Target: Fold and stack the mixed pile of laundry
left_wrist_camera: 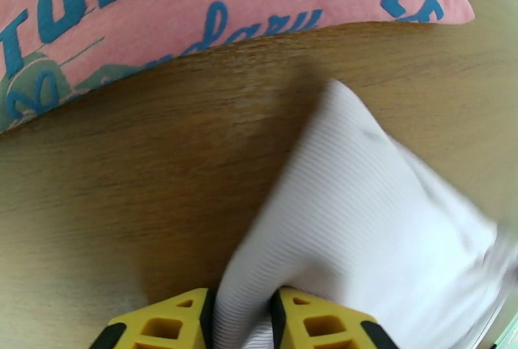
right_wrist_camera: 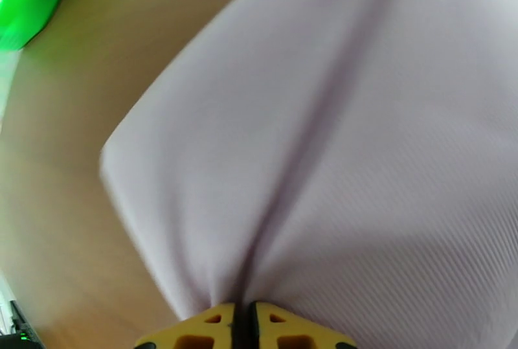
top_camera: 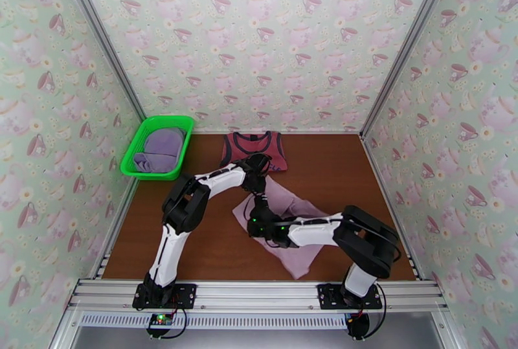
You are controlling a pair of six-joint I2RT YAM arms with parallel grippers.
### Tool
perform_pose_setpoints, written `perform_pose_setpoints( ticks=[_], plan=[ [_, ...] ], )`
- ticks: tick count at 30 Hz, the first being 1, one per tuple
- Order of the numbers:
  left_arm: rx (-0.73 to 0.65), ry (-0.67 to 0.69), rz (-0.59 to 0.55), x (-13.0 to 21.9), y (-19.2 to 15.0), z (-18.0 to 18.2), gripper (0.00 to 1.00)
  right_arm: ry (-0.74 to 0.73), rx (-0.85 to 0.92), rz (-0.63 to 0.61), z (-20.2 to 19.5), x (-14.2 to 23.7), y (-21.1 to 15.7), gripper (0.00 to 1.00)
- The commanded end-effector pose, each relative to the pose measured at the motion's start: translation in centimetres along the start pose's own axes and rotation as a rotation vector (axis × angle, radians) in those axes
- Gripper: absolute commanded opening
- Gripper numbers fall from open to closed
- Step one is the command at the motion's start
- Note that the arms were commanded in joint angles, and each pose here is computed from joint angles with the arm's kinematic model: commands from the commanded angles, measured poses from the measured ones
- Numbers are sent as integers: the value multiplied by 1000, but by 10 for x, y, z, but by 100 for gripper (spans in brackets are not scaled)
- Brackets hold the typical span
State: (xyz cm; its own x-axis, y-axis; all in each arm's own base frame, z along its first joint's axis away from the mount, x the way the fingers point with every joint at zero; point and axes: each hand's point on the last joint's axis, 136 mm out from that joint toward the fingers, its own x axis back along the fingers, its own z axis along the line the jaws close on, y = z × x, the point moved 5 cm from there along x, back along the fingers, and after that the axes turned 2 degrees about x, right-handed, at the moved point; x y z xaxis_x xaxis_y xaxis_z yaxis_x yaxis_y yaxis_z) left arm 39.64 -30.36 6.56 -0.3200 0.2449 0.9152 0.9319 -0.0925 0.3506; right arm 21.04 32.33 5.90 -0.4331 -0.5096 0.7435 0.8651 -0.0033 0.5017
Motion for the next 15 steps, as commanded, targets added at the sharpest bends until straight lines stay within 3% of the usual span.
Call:
perform_pose_setpoints(
  ticks=[1,6,7,11,15],
  plan=[
    [-41,-50,54,-32,-16,-1,32,-48,-29,123,-5,-20,-26,19],
    [-74,-69,-34,2,2,-6,34,-81,82,64,16,-4,7,26],
    [-75,-61,-68,15,8,-5,37,-94,109,50,19,5,14,28],
    [-67,7,-245,97,32,5,66,-145,195,-20,18,64,43,37],
    [-13,122,-309,159,31,32,69,-174,184,-50,-14,113,66,38]
  ],
)
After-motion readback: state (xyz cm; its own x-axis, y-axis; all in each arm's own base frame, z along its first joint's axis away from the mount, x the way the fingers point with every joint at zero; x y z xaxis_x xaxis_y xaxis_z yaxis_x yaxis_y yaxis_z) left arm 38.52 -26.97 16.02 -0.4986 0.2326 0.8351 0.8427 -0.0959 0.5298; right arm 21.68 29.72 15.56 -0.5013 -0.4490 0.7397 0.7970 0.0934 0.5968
